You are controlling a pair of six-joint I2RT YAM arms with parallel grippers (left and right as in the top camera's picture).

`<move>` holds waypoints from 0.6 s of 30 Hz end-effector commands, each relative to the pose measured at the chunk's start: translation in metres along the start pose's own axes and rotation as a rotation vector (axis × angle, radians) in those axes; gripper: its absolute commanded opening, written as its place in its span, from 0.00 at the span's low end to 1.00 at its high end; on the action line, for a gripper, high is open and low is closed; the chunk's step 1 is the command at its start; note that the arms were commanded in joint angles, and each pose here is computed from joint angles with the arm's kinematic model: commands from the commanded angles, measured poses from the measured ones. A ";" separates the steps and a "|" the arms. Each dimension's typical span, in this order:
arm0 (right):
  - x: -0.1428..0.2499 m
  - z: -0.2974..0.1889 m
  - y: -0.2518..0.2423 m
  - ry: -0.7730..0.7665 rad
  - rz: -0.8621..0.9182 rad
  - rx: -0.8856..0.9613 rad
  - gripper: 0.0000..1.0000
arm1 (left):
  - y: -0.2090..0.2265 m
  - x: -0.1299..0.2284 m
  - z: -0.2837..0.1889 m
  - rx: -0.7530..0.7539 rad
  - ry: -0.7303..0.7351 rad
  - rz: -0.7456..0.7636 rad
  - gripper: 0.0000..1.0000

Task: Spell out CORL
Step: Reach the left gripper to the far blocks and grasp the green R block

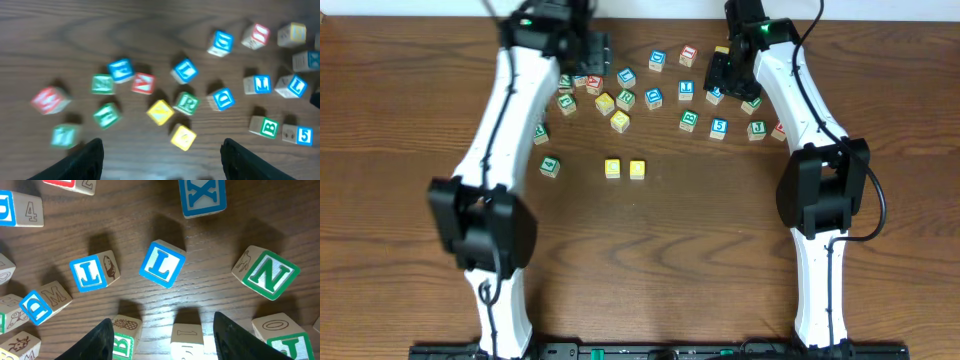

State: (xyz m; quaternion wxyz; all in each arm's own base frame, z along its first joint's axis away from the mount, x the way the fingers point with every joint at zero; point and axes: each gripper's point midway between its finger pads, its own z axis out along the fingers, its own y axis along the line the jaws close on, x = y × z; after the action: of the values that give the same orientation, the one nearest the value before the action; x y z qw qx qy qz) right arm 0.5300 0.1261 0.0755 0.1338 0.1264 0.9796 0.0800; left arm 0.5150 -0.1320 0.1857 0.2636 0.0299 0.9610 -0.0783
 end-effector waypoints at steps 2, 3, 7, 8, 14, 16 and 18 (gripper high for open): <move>0.000 0.001 -0.002 0.003 -0.015 0.000 0.58 | -0.017 0.014 0.041 0.037 0.065 0.063 0.74; 0.000 0.001 -0.002 0.002 -0.014 0.000 0.58 | -0.019 0.018 0.051 0.038 0.078 0.068 0.74; 0.000 0.002 -0.002 0.004 -0.014 0.001 0.58 | -0.035 0.027 0.070 0.097 0.105 0.112 0.74; 0.000 0.002 -0.003 0.004 -0.014 0.001 0.58 | -0.037 0.028 0.074 0.100 0.108 0.117 0.74; 0.001 0.002 -0.003 0.010 -0.014 0.004 0.59 | -0.039 0.038 0.097 0.101 0.132 0.136 0.73; 0.002 0.002 -0.004 0.010 -0.014 0.007 0.59 | -0.038 0.043 0.105 0.098 0.150 0.137 0.73; 0.001 0.002 -0.004 0.009 -0.021 0.008 0.59 | -0.038 0.047 0.111 0.097 0.162 0.138 0.73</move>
State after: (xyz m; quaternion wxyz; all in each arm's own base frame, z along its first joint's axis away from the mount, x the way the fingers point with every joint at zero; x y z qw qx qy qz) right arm 0.5290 0.1258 0.0752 0.1321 0.1248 0.9802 0.0789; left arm 0.5241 -0.1836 0.0910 0.2004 0.1034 0.9687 -0.1039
